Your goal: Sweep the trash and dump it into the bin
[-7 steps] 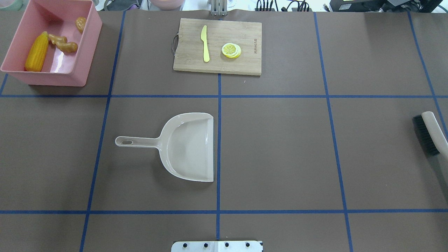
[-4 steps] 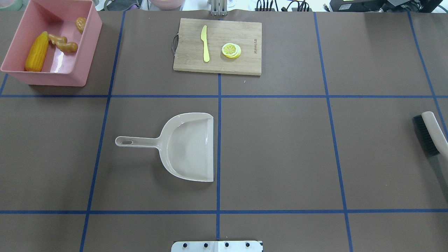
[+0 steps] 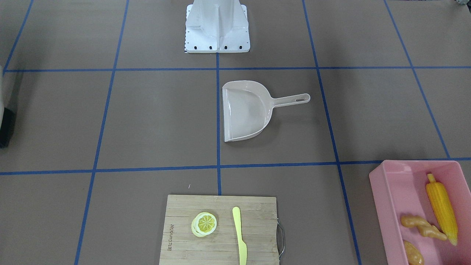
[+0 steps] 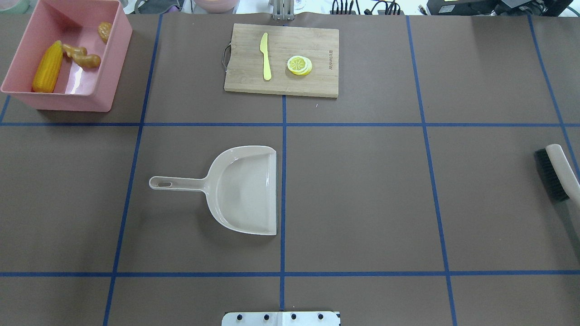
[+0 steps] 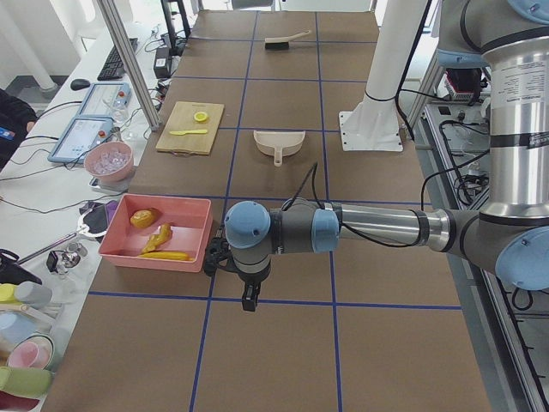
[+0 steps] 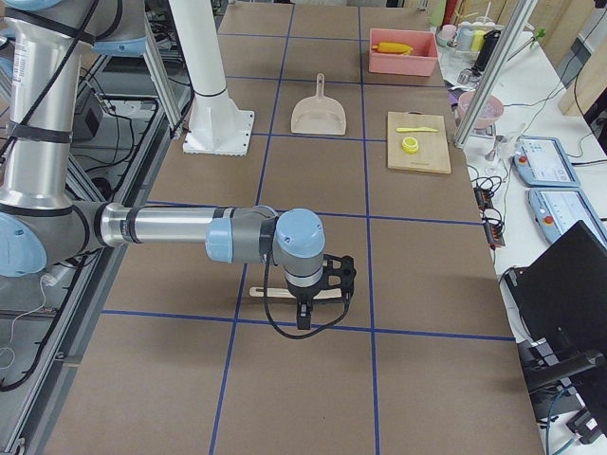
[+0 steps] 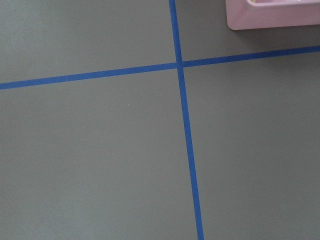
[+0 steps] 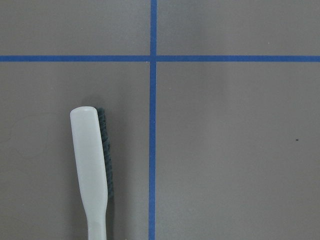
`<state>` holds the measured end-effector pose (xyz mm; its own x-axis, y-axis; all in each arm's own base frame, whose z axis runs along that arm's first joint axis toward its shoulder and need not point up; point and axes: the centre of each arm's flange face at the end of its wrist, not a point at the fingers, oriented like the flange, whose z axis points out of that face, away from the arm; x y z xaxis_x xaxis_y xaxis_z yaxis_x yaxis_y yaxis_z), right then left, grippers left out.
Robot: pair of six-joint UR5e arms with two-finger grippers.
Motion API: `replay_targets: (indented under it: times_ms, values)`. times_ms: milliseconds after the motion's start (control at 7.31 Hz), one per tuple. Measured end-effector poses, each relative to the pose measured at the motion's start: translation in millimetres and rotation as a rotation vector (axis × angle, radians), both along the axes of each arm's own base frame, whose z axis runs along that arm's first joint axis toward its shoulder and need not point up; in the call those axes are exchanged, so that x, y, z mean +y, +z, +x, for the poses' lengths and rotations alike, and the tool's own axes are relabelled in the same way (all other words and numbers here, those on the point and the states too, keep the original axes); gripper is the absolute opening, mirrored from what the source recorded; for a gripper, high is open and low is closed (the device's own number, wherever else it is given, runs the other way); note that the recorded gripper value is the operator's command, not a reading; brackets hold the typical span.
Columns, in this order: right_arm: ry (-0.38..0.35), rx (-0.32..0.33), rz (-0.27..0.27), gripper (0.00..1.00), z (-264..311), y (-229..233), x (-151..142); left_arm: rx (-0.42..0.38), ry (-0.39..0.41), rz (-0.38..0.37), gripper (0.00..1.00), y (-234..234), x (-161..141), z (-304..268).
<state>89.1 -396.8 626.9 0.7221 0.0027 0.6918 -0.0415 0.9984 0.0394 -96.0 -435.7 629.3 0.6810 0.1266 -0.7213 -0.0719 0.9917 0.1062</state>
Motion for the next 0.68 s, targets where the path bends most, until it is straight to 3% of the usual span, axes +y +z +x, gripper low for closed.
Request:
replay_targets:
  times_ms: [684]
  values:
    - [-0.009, 0.02, -0.003, 1.0, 0.0, 5.2, 2.7, 0.0, 0.0, -0.001, 0.98, 0.6, 0.0, 0.0]
